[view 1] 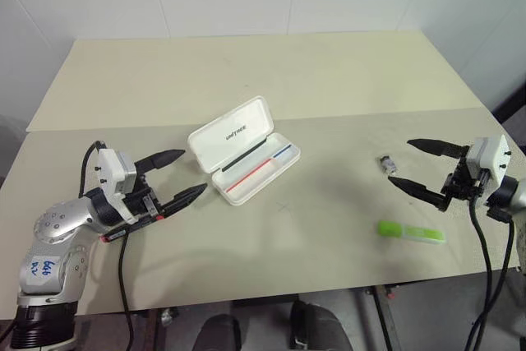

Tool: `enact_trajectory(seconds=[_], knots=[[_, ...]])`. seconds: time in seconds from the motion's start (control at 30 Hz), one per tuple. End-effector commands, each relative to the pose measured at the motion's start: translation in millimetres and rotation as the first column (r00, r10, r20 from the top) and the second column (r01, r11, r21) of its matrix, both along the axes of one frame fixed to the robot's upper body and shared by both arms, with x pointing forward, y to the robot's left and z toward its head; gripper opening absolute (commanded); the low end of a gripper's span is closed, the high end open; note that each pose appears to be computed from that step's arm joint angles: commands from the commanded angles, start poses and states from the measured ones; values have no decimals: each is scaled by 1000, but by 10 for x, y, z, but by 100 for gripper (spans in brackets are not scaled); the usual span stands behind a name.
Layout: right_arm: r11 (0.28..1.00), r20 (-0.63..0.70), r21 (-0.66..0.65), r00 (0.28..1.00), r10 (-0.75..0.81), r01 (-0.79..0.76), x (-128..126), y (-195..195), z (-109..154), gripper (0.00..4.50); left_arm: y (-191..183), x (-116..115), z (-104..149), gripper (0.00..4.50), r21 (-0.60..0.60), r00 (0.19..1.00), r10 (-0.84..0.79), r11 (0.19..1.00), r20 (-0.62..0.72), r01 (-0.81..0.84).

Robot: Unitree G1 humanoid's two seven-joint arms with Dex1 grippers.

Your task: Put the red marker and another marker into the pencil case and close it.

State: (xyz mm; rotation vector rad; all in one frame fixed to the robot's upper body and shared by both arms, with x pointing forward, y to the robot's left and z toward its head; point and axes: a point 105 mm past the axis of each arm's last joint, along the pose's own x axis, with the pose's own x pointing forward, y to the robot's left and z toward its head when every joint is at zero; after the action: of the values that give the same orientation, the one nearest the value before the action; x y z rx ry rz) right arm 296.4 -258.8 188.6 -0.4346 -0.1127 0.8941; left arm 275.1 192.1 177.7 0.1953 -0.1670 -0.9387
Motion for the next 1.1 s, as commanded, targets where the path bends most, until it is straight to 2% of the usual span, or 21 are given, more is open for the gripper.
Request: enact_trajectory(seconds=[0.03, 0.5, 0.7, 0.87, 1.1], knots=[[999, 34, -19, 998, 46, -45, -77, 14, 178, 450, -7, -73, 113, 446, 2, 999, -35, 999, 28, 35], [992, 6, -20, 992, 126, -126, -76, 217, 142, 450, -140, -116, 121, 446, 15, 995, -97, 995, 13, 97], [977, 30, 5, 976, 214, -214, -40, 473, 179, 450, -200, -85, 93, 259, 64, 995, -102, 993, -9, 103], [956, 8, 3, 956, 293, -293, -79, 621, 183, 450, -287, -38, 20, 259, 108, 991, -114, 987, -71, 121], [944, 24, 2, 944, 328, -329, -109, 687, 248, 450, -567, 277, -33, 259, 153, 993, -65, 985, -94, 79]])
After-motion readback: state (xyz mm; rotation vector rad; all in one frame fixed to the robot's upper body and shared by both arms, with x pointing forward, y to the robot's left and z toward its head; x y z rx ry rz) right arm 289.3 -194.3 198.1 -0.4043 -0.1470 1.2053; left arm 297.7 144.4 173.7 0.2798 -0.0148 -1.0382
